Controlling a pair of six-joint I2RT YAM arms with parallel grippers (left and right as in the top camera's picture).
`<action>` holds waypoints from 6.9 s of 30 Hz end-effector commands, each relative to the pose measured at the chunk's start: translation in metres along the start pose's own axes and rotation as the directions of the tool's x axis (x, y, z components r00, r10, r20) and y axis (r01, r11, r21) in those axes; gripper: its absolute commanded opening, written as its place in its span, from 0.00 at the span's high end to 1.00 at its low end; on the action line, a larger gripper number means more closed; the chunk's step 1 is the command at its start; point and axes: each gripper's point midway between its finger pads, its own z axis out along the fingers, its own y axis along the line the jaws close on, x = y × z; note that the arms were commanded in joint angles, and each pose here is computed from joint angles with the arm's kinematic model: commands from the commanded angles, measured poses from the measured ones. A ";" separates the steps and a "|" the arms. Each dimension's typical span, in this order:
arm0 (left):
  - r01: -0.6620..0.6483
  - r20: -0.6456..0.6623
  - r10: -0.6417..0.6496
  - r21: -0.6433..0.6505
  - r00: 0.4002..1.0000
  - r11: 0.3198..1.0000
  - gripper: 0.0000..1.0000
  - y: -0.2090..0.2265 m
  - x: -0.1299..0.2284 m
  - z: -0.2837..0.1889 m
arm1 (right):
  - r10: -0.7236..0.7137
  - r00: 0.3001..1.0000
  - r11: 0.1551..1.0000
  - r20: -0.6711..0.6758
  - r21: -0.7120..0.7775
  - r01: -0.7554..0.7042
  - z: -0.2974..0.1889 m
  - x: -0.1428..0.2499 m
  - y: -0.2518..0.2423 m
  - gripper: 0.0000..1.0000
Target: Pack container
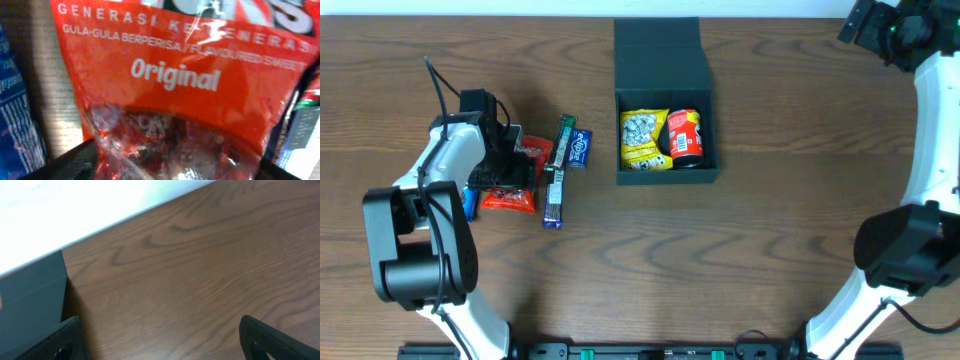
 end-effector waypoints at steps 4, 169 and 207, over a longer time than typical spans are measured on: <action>-0.006 -0.031 0.005 -0.006 1.000 1.000 0.47 0.002 0.006 0.008 | -0.004 1.000 1.000 -0.008 -0.007 0.004 0.005 0.002 0.004 0.01; -0.164 0.096 0.140 0.325 0.985 0.931 0.94 -0.292 -0.076 0.025 | 0.018 1.000 1.000 -0.017 -0.001 -0.018 0.004 0.000 -0.016 0.01; -0.250 0.272 0.218 0.088 0.937 0.964 0.94 -0.237 -0.103 -0.056 | 0.035 0.999 0.999 -0.029 -0.001 -0.035 0.009 0.003 -0.016 0.14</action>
